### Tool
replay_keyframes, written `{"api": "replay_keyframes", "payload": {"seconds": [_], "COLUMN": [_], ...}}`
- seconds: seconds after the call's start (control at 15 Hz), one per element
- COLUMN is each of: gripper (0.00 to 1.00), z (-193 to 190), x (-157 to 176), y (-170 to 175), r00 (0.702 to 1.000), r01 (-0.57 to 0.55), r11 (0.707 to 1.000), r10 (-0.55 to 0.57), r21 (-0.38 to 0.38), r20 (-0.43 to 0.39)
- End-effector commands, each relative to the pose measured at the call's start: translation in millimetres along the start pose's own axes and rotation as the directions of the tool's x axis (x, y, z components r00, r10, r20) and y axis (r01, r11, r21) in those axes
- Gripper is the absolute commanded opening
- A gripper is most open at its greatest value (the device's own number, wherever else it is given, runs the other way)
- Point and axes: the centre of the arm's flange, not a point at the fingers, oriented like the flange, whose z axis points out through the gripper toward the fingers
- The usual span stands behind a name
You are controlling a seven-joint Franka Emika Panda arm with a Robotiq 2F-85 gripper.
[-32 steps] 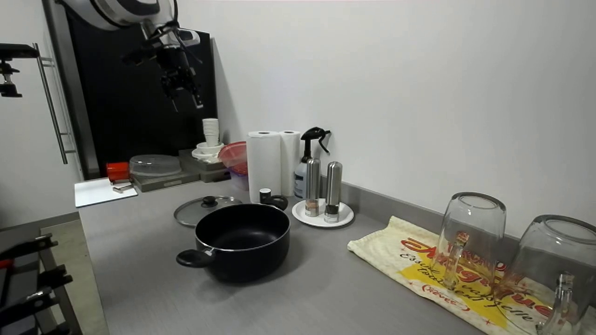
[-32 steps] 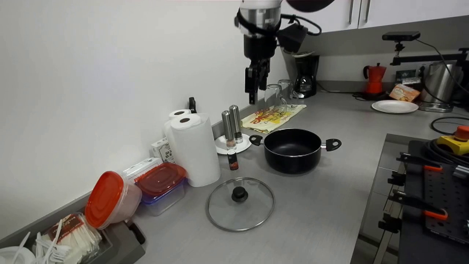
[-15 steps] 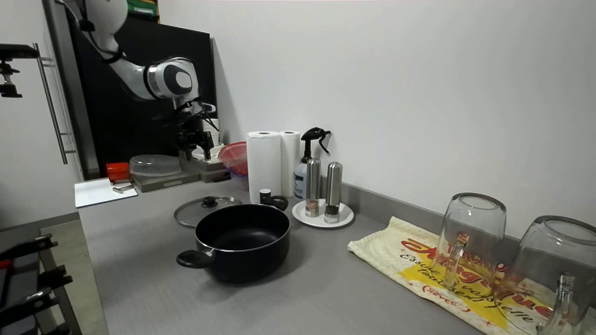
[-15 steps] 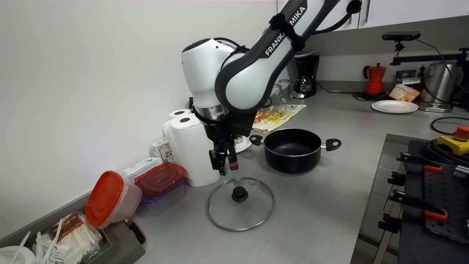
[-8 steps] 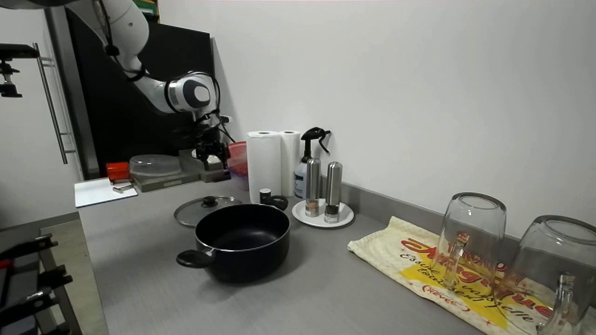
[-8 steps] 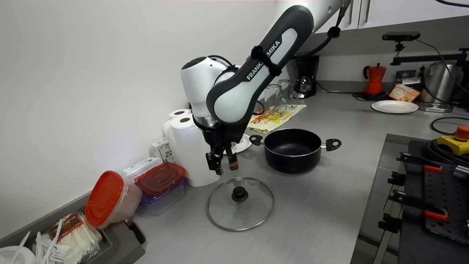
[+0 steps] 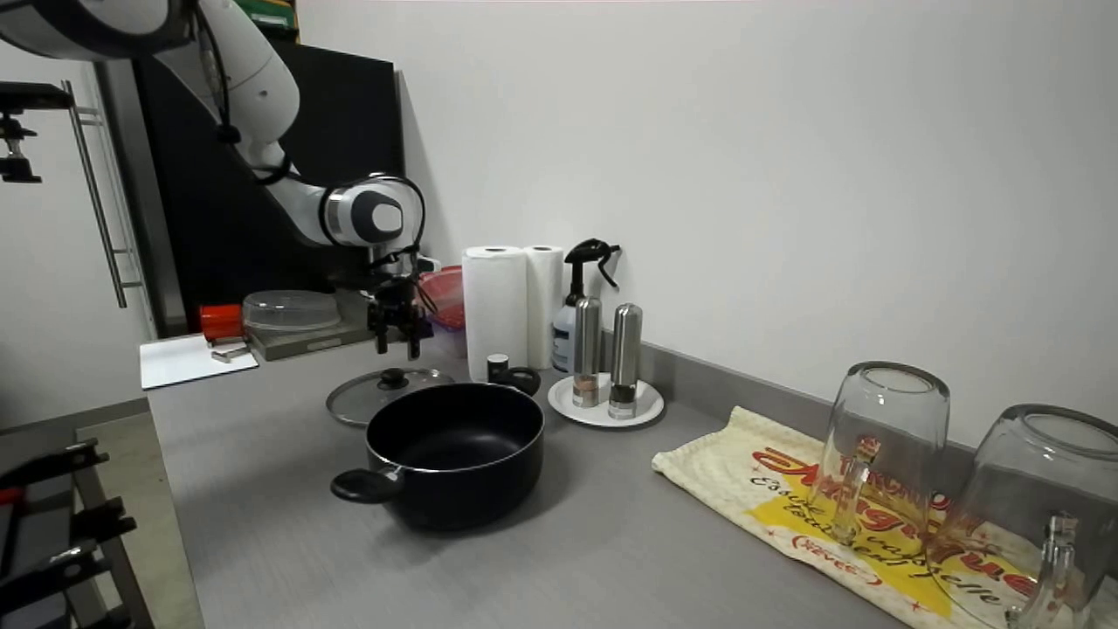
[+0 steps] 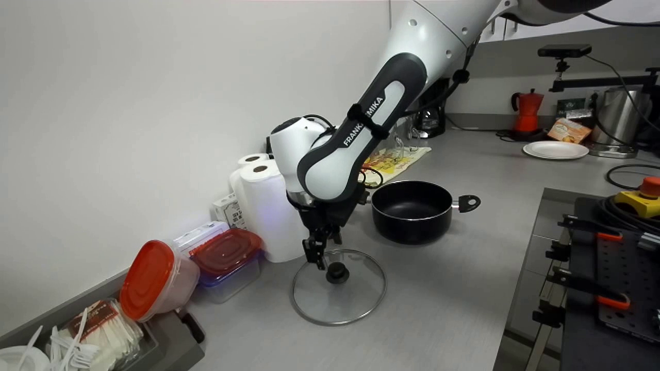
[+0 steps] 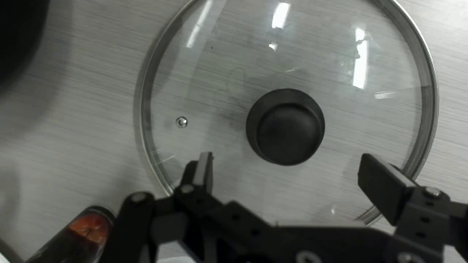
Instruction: Put the glass lid on top of the black pot
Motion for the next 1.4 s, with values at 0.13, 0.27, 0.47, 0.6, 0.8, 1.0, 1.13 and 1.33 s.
{"api": "replay_keyframes", "payload": {"seconds": [0.13, 0.27, 0.47, 0.6, 0.8, 1.0, 1.13, 1.33], "gripper": [1.00, 1.00, 1.00, 0.75, 0.60, 0.37, 0.25, 0.25], "z": [26, 34, 36, 33, 28, 27, 25, 25], "x": [3, 1, 4, 9, 13, 13, 14, 14], "y": [-9, -10, -9, -9, -9, -7, -5, -4], "r00": [0.998, 0.997, 0.997, 0.998, 0.999, 0.999, 0.999, 0.999], "r01": [-0.017, -0.020, -0.028, -0.024, -0.027, -0.028, -0.028, -0.030], "r11": [0.998, 0.998, 0.998, 0.998, 0.998, 0.998, 0.998, 0.998], "r10": [0.014, 0.016, 0.024, 0.021, 0.025, 0.026, 0.026, 0.028], "r21": [0.054, 0.056, 0.052, 0.052, 0.053, 0.054, 0.054, 0.056], "r20": [0.061, 0.075, 0.071, 0.058, 0.045, 0.040, 0.039, 0.039]}}
